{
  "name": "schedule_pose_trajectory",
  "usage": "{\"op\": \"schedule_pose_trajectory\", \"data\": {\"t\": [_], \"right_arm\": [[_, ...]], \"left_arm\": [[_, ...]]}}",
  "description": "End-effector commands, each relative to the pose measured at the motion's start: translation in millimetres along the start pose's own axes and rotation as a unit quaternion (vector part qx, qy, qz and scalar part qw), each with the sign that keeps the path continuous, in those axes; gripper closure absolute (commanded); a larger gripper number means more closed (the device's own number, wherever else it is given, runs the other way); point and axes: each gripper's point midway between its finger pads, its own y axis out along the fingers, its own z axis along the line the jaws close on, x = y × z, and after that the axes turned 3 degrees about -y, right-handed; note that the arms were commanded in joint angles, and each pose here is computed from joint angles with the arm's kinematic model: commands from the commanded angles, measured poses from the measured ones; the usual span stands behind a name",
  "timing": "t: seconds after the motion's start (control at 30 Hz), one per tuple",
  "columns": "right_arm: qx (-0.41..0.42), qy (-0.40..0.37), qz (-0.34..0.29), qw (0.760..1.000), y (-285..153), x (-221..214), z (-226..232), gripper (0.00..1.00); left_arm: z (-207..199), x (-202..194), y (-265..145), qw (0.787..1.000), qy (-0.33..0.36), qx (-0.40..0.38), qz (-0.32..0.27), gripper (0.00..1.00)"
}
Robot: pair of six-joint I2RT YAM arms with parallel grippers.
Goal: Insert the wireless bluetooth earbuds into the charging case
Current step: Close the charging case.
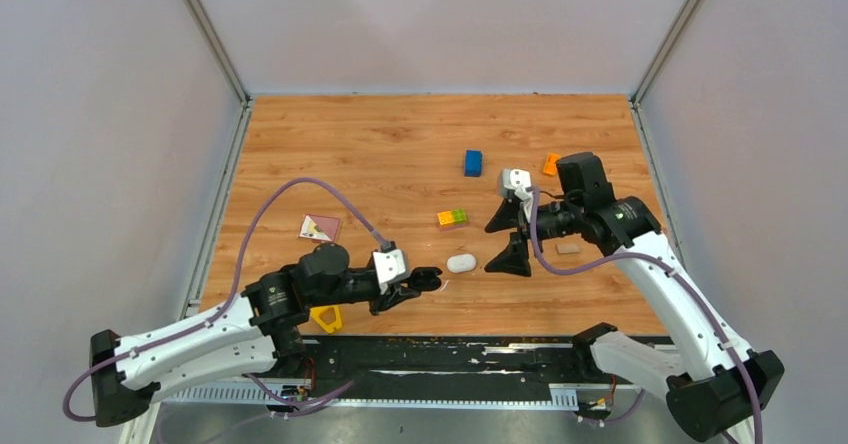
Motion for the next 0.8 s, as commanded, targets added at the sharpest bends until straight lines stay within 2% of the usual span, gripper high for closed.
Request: {"op": "schedule_pose_trajectory", "data": {"t": [0.0, 0.17, 0.3, 0.43, 0.67, 0.77], "right_arm": [[0.032, -0.072, 0.015, 0.997, 12, -15, 5, 0.15], [0.06, -0.075, 0.036, 0.995, 28, -29, 8, 0.13], [0.093, -0.096, 0.036, 0.99, 39, -30, 18, 0.07], [0.128, -0.094, 0.032, 0.987, 46, -29, 30, 0.06], [0.145, -0.094, 0.036, 0.984, 46, -30, 41, 0.07], [0.136, -0.098, 0.036, 0.985, 40, -25, 43, 0.07]], "left_arm": [[-5, 43, 16, 0.998, 0.02, -0.027, -0.054, 1.0], [-8, 52, 40, 0.997, 0.024, -0.052, -0.043, 1.0], [-8, 57, 55, 0.997, 0.03, -0.064, -0.033, 1.0], [-6, 63, 67, 0.997, 0.036, -0.069, -0.024, 1.0], [4, 83, 80, 0.998, 0.008, -0.042, -0.054, 1.0], [20, 80, 83, 0.998, -0.034, 0.012, -0.051, 1.0]]}}
